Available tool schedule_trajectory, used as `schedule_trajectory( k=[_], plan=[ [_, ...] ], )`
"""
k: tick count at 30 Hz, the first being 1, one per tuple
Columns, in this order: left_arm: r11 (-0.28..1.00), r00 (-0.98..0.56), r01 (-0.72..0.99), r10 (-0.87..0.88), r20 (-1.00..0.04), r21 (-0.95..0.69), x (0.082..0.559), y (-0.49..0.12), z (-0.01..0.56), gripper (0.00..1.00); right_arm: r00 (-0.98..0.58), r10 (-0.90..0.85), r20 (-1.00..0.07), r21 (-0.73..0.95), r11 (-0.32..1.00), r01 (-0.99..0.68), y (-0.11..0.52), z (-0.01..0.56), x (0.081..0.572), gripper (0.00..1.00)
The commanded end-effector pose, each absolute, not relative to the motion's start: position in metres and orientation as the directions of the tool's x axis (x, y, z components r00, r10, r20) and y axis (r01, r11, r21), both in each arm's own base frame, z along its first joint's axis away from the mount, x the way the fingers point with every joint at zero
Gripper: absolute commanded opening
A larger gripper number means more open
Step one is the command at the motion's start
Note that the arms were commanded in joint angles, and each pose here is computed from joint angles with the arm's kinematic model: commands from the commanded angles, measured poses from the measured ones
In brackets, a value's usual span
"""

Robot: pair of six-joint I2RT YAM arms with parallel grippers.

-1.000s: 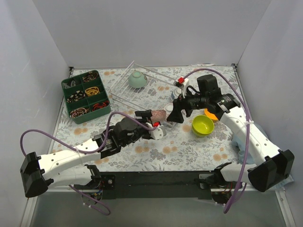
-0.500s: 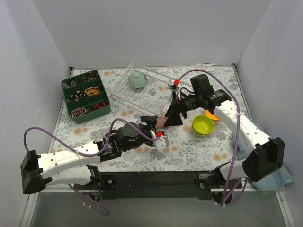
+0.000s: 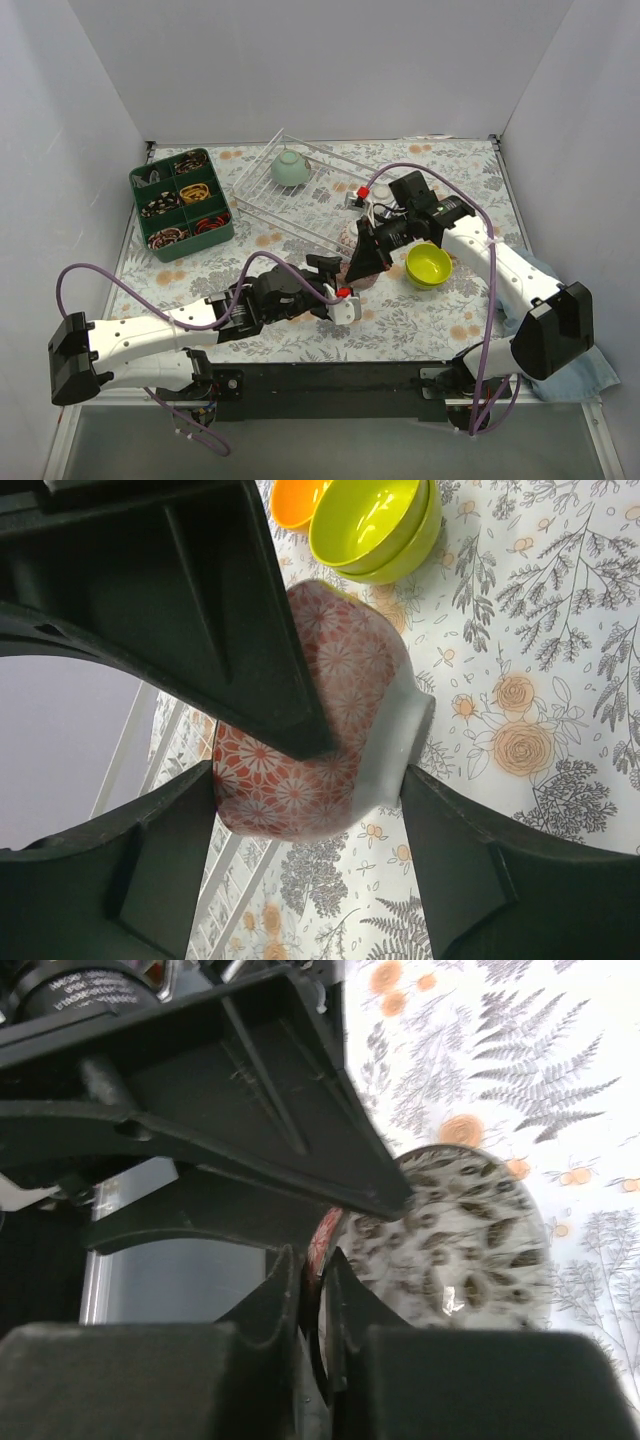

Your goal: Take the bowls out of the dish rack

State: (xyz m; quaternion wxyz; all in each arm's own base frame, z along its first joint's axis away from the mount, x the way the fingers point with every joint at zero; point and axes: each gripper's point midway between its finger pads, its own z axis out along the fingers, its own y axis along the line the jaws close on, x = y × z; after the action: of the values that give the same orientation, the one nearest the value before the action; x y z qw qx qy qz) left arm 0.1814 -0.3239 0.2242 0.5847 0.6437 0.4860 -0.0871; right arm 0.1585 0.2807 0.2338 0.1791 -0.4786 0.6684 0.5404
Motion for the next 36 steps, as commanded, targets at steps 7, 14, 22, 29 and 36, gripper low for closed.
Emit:
schedule_trajectory(
  k=[7,14,22,29,36],
  plan=[
    [0.347,0.408,0.743,0.443,-0.798,0.573,0.190,-0.321,0.248,0.55,-0.484,-0.466,-0.741,0.566,-0.044,-0.824,0.275,0.234,0.142,0.01],
    [0.521,0.220,0.753,0.375,-0.901,0.401,0.203,-0.312,0.251,0.98,-0.501,-0.485,-0.716,0.533,0.084,-0.842,0.265,0.219,0.148,0.01],
    [0.662,-0.105,0.747,0.211,-0.972,0.063,0.230,-0.282,0.244,0.98,-0.524,-0.474,-0.708,0.493,0.199,-0.847,0.259,0.202,0.150,0.01],
    [0.823,-0.325,0.545,0.033,-0.945,-0.159,0.283,-0.233,0.243,0.98,-0.480,-0.511,-0.714,0.423,0.232,-0.876,0.279,0.183,0.137,0.01],
    [0.891,-0.510,0.210,-0.252,-0.823,-0.403,0.329,-0.181,0.233,0.98,-0.361,-0.549,-0.754,0.224,0.301,-0.927,0.313,0.167,0.144,0.01]
  ],
)
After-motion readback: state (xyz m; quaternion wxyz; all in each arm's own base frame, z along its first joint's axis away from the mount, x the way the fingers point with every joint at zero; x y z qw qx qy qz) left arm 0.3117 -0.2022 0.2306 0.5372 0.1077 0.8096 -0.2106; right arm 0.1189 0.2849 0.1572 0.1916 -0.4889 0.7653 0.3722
